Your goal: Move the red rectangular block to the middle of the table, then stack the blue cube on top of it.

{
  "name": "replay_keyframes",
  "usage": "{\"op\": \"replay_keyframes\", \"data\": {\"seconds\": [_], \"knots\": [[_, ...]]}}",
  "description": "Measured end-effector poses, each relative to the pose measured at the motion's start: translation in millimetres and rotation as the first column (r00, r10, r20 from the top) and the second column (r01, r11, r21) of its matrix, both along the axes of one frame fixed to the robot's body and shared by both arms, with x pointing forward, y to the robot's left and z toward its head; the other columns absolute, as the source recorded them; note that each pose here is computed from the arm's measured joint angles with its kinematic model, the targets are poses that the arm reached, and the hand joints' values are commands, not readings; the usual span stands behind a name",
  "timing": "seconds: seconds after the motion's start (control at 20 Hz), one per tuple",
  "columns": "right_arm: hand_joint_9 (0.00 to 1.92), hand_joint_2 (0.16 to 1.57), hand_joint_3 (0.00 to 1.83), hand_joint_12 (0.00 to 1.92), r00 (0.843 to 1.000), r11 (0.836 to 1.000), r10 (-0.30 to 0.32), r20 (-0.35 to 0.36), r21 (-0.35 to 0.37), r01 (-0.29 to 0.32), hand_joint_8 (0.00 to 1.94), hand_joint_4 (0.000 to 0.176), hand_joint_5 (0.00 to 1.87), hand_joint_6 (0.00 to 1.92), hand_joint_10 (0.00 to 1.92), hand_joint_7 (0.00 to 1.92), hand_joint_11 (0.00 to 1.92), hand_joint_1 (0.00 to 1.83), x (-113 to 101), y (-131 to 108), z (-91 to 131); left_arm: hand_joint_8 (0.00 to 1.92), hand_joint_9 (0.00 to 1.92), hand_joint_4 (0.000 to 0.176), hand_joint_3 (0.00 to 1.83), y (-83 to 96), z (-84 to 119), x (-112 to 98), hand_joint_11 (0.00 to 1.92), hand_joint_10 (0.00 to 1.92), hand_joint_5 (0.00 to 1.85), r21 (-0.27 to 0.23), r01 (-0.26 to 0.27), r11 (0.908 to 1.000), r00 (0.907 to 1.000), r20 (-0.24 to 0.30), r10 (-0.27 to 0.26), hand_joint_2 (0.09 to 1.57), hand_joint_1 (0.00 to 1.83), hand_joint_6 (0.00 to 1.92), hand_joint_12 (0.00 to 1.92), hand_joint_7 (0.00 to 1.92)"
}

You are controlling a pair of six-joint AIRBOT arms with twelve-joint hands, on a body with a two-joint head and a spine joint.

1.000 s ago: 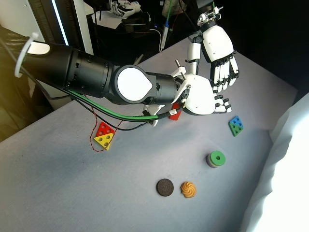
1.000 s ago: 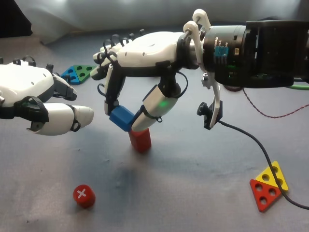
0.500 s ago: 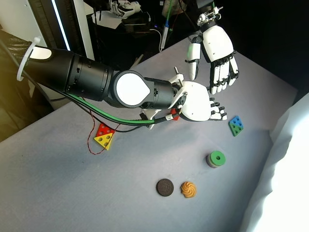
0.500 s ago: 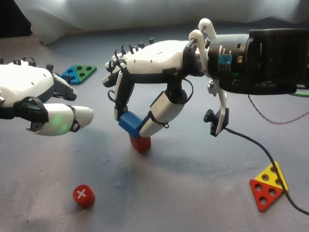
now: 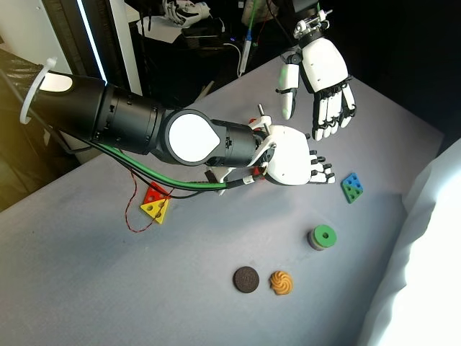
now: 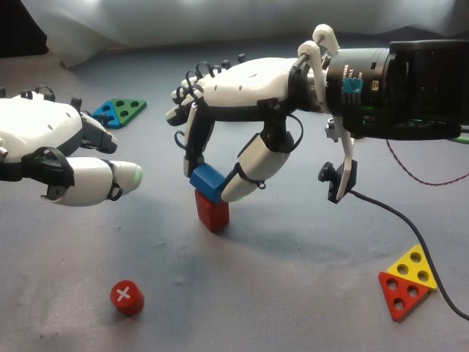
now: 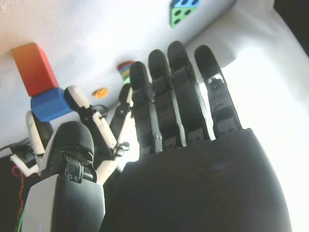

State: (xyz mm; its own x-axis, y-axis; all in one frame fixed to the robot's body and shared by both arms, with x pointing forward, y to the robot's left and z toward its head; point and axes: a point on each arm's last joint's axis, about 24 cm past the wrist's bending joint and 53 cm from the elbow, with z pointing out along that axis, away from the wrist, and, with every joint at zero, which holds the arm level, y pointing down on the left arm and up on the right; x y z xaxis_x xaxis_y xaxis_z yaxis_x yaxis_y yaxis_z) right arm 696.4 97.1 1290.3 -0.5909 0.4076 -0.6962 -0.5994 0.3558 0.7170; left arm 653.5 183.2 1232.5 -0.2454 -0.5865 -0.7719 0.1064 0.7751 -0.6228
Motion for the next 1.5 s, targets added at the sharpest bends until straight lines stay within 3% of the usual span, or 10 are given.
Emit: {"op": "replay_keyframes", "data": {"seconds": [0.05,0.1,0.25,0.3,0.35,0.55,0.9,1.05,1.2,1.5], "knots": [[0.07,1.04,0.00,0.00,1.000,1.000,0.000,0.000,0.000,0.000,0.03,0.146,1.12,0.74,0.01,0.43,0.00,1.08,0,0,0,0.00,0.46,0.000,0.00,-0.2,0,0,0.02,0.00,0.56,0.000,0.001,1.0000,1.0000,0.000,-0.001,1.30,0.11,0.00,0.82,0.55],[0.07,1.04,0.00,0.00,1.000,1.000,0.000,0.000,0.000,0.000,0.03,0.170,1.13,0.72,0.00,0.51,0.00,1.07,0,0,0,0.00,0.46,0.000,0.00,-0.2,0,0,0.00,0.00,0.56,0.000,0.001,1.0000,1.0000,0.000,-0.001,1.31,0.11,0.00,0.81,0.55],[0.07,1.03,0.00,0.00,1.000,1.000,0.000,0.000,-0.001,0.000,0.01,0.176,1.15,0.69,0.00,0.51,0.00,1.07,0,0,0,0.00,0.46,0.000,0.00,-0.1,0,0,0.01,0.00,0.56,0.000,0.000,1.0000,1.0000,0.000,0.000,1.31,0.11,0.00,0.82,0.55],[0.07,0.92,0.00,0.00,1.000,1.000,0.000,0.000,-0.001,0.000,0.00,0.072,1.03,0.36,0.00,0.51,0.00,1.06,0,0,0,0.00,0.47,0.000,0.00,-0.2,0,0,0.03,0.00,0.56,0.000,0.001,1.0000,1.0000,0.000,-0.001,1.30,0.14,0.00,0.82,0.55],[0.08,0.86,0.00,0.00,1.000,1.000,0.000,0.000,-0.001,0.000,0.00,0.045,1.07,0.10,0.00,0.53,0.00,1.05,0,0,0,0.00,0.47,0.000,0.00,-0.2,0,0,0.03,0.00,0.56,0.000,0.001,1.0000,1.0000,0.000,-0.001,1.30,0.15,0.00,0.82,0.55],[0.06,0.83,0.00,0.00,1.000,1.000,-0.003,0.001,-0.005,0.003,0.00,0.023,1.00,0.00,0.00,0.44,0.00,1.00,1,0,-1,0.00,0.48,0.000,0.00,-0.1,-1,0,0.03,0.01,0.57,0.001,0.001,1.0000,1.0000,-0.002,-0.001,1.30,0.14,0.00,0.82,0.56],[0.01,0.79,0.00,0.00,1.000,1.000,-0.012,0.000,-0.013,0.012,0.00,0.024,0.84,0.00,0.00,0.36,0.00,0.95,2,-1,-3,0.00,0.49,0.000,0.00,0.1,-1,0,0.04,0.01,0.56,0.000,0.000,1.0000,1.0000,-0.003,0.000,1.31,0.14,0.00,0.82,0.57],[0.00,0.80,0.00,0.00,1.000,1.000,-0.013,0.000,-0.013,0.013,0.00,0.105,0.43,0.00,0.00,0.03,0.00,0.75,3,-2,-3,0.00,0.47,0.000,0.00,0.2,-1,0,0.01,0.00,0.56,0.000,0.000,1.0000,1.0000,-0.003,0.000,1.30,0.15,0.00,0.80,0.55],[0.00,0.80,0.00,0.00,1.000,1.000,-0.015,-0.002,-0.010,0.015,0.00,0.109,0.23,0.00,0.00,0.00,0.00,0.67,2,-5,-2,0.00,0.46,0.000,0.00,0.2,-1,0,0.00,0.00,0.57,0.000,0.000,1.0000,1.0000,-0.003,0.000,1.30,0.16,0.00,0.78,0.55],[0.00,0.81,0.00,0.00,0.999,1.000,-0.021,0.033,-0.006,0.021,0.00,0.000,0.05,0.00,0.00,0.00,0.00,0.66,-10,-44,6,0.00,0.42,0.000,0.00,0.4,-2,0,0.00,0.00,0.53,-0.003,-0.002,1.0000,1.0000,-0.008,0.002,1.30,0.15,0.00,0.76,0.50]]}}
